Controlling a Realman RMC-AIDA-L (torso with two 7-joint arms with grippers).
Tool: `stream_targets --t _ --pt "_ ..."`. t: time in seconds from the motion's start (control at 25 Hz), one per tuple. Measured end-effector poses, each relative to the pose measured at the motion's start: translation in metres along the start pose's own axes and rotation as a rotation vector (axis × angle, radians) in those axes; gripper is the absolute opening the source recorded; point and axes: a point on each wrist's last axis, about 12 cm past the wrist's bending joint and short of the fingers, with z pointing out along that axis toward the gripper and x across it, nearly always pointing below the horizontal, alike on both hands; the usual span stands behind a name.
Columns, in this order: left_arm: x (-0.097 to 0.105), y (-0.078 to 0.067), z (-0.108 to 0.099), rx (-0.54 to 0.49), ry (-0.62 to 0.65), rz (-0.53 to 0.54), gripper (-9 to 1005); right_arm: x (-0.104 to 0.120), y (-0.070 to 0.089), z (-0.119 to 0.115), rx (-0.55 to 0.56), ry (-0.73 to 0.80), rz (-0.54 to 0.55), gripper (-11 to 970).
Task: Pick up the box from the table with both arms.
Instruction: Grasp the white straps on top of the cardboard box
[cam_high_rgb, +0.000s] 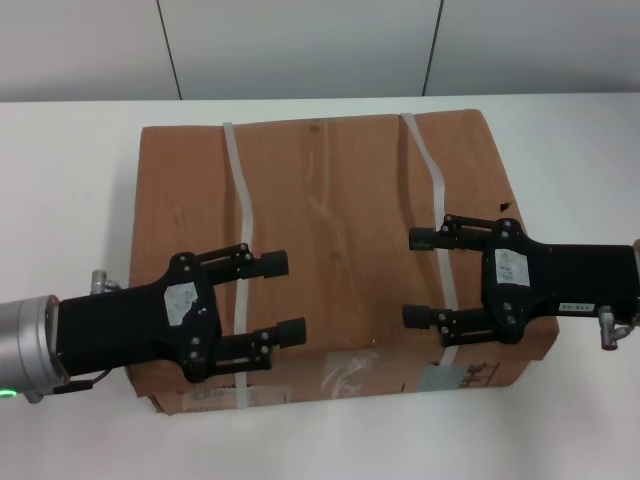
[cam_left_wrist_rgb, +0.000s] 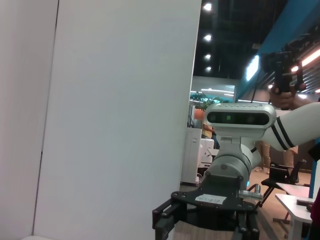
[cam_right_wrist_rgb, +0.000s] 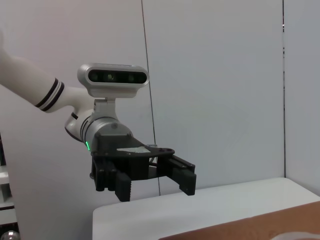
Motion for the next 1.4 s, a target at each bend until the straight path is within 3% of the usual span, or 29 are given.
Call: stream_targets --t 0.2,0.36,0.64,0.84,1.0,1.4 --pt "-0.001 0.001 -0.001 -0.010 -0.009 0.000 741 0.001 -0.002 0.001 0.025 0.005 0.003 884" --pt "-0.002 0.005 -0.003 -0.066 -0.040 -0.015 741 0.007 -0.011 0.003 0.160 -0.013 0.042 883" --pt "0.003 0.027 -0.015 -0.349 -0.091 -0.137 741 0.018 -0.026 -0.011 0.446 -0.102 0.183 883" --pt "0.014 0.040 -0.026 -0.515 -0.078 -0.263 740 0.032 -0.037 -0.018 0.583 -0.090 0.426 882" --pt "0.021 0.045 -0.026 -0.569 -0.048 -0.316 740 0.041 -0.041 -0.012 0.611 -0.067 0.516 882" --pt "0.028 0.054 -0.019 -0.609 0.003 -0.416 740 0.044 -0.047 0.017 0.591 -0.040 0.615 881"
